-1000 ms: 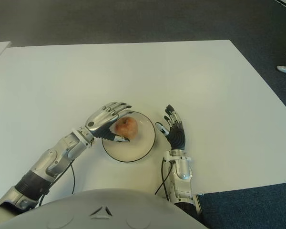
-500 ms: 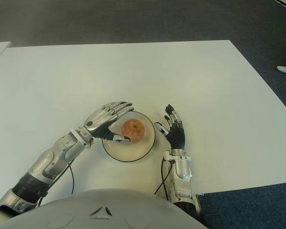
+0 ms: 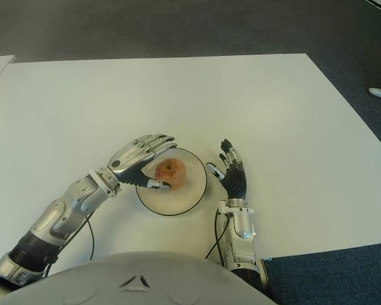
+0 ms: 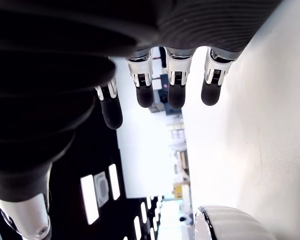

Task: Put the apples into the plate.

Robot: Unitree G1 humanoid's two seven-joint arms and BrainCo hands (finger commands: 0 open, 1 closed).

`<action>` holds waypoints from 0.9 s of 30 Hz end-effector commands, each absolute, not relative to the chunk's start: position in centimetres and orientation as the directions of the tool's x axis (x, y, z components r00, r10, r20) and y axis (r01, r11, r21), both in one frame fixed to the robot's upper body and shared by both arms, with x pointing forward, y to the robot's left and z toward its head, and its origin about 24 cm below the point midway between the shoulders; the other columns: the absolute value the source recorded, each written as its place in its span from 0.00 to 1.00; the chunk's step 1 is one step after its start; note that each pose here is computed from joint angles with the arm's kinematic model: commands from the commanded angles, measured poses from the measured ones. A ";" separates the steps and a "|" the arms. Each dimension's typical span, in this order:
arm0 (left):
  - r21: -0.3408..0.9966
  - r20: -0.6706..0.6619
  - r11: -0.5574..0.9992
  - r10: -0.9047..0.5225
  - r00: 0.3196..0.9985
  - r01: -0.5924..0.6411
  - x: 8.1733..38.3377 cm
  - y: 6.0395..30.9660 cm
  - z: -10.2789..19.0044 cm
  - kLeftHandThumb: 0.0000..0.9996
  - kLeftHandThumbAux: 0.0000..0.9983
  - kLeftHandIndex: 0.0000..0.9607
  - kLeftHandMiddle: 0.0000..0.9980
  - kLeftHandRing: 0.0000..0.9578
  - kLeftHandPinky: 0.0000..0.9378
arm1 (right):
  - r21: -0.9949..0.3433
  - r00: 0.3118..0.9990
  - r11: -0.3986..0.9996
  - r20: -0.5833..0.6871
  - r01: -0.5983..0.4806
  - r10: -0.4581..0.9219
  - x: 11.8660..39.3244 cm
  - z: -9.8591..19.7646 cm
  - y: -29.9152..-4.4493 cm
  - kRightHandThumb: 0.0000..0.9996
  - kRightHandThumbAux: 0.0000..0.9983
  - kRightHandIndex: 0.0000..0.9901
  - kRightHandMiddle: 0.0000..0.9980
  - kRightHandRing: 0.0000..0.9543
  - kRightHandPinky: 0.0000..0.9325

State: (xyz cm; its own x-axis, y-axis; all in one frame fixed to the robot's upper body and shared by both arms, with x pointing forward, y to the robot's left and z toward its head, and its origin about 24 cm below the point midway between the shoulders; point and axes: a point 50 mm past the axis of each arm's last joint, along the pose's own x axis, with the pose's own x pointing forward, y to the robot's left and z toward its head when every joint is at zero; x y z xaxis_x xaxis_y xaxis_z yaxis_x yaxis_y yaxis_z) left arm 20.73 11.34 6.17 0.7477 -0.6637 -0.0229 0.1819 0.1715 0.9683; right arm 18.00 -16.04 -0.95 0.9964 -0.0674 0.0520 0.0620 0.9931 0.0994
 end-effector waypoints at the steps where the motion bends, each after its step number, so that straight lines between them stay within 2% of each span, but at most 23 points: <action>1: 0.954 -0.032 0.223 -0.592 0.805 0.202 21.5 13.0 5.5 0.22 0.12 0.00 0.00 0.00 0.00 | 0.107 0.997 0.991 -0.021 0.076 -0.074 17.3 -2.1 -15.7 0.35 0.70 0.20 0.10 0.08 0.12; 5: 0.870 -0.008 0.434 -0.464 0.886 0.235 22.0 14.8 3.8 0.18 0.17 0.00 0.00 0.00 0.00 | 0.105 0.997 0.992 -0.025 0.077 -0.075 17.2 -2.2 -15.8 0.35 0.70 0.20 0.10 0.08 0.12; 8: 0.688 0.023 0.696 -0.305 0.952 0.206 21.8 15.3 2.8 0.14 0.23 0.00 0.00 0.00 0.00 | 0.104 0.997 0.992 -0.025 0.077 -0.075 17.1 -2.1 -15.9 0.35 0.69 0.20 0.10 0.09 0.13; 12: 0.462 0.035 0.882 -0.125 0.992 0.095 21.7 15.2 2.7 0.10 0.34 0.00 0.02 0.04 0.13 | 0.101 0.997 0.992 -0.026 0.076 -0.074 17.0 -2.1 -16.0 0.34 0.69 0.20 0.10 0.09 0.13; 13: 0.423 0.030 0.903 -0.093 0.995 0.071 21.7 15.2 2.7 0.12 0.40 0.01 0.04 0.08 0.17 | 0.100 0.997 0.992 -0.027 0.075 -0.073 17.0 -2.1 -16.1 0.34 0.69 0.20 0.10 0.09 0.12; 16: 0.387 0.022 0.921 -0.065 0.998 0.052 21.7 15.2 2.8 0.14 0.46 0.03 0.08 0.12 0.23 | 0.099 0.997 0.992 -0.028 0.075 -0.072 17.0 -2.1 -16.1 0.33 0.68 0.20 0.10 0.09 0.12; 20: 0.190 -0.017 0.979 0.076 0.997 -0.072 21.0 15.4 2.8 0.20 0.54 0.09 0.13 0.17 0.26 | 0.091 0.997 0.993 -0.030 0.070 -0.067 17.0 -2.2 -16.2 0.32 0.68 0.19 0.10 0.08 0.11; 24: 0.141 -0.048 0.982 0.133 0.990 -0.125 19.2 15.5 2.3 0.22 0.60 0.14 0.18 0.21 0.29 | 0.083 0.997 0.994 -0.034 0.071 -0.068 17.0 -2.3 -16.4 0.30 0.67 0.19 0.10 0.07 0.11; 27: 0.133 -0.079 0.980 0.161 0.984 -0.149 18.1 15.5 1.6 0.19 0.62 0.16 0.18 0.22 0.28 | 0.081 0.997 0.994 -0.035 0.072 -0.070 17.1 -2.3 -16.5 0.29 0.67 0.20 0.10 0.07 0.10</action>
